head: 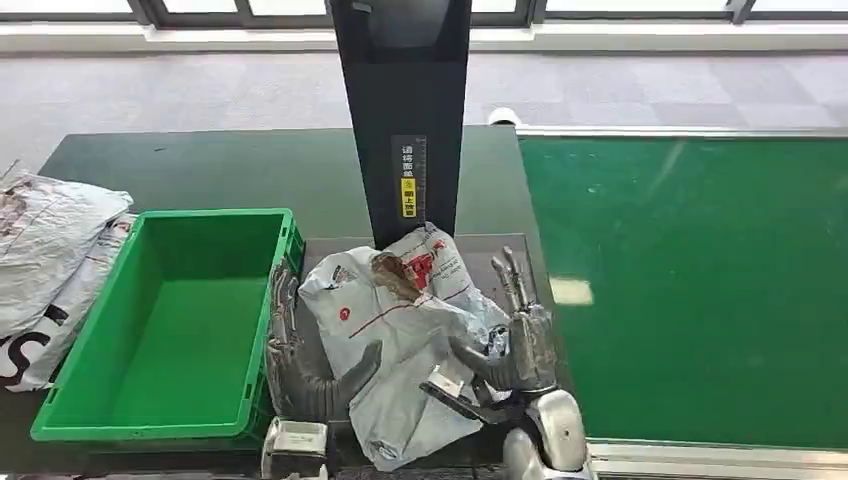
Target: Moved the parcel from conveyor to table for the left to box.
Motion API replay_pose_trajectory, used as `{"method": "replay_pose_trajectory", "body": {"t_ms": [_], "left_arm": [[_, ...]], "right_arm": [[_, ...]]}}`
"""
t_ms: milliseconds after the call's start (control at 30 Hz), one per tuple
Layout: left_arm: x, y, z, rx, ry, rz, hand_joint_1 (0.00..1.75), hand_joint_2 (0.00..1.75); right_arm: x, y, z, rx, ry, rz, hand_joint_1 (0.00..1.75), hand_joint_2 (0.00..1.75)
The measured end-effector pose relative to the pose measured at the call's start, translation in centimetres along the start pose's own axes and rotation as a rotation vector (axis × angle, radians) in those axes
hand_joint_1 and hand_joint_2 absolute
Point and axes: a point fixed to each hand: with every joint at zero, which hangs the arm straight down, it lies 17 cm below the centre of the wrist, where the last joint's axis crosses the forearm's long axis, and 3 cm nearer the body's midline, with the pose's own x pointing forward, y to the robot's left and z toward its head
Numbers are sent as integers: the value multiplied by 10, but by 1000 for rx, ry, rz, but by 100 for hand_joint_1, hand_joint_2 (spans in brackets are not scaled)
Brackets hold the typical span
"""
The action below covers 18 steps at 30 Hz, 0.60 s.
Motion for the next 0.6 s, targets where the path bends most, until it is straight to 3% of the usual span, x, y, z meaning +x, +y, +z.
{"method": "replay_pose_trajectory", "body": {"t_ms": [133, 233, 400, 600], "left_arm": [[12, -30, 4, -128, -130, -144, 0, 175], [10, -56, 6, -219, -201, -246, 0, 175], [-21, -103, 21, -395, -157, -378, 0, 175], [-63, -138, 50, -572, -56, -459, 0, 175]], "right_arm": [[2, -102, -18, -299, -64, -41, 0, 175], [10, -160, -24, -448, -97, -29, 0, 175], [30, -219, -25, -589, -159, 2, 0, 175], [50, -251, -24, -667, -212, 13, 0, 175]]}}
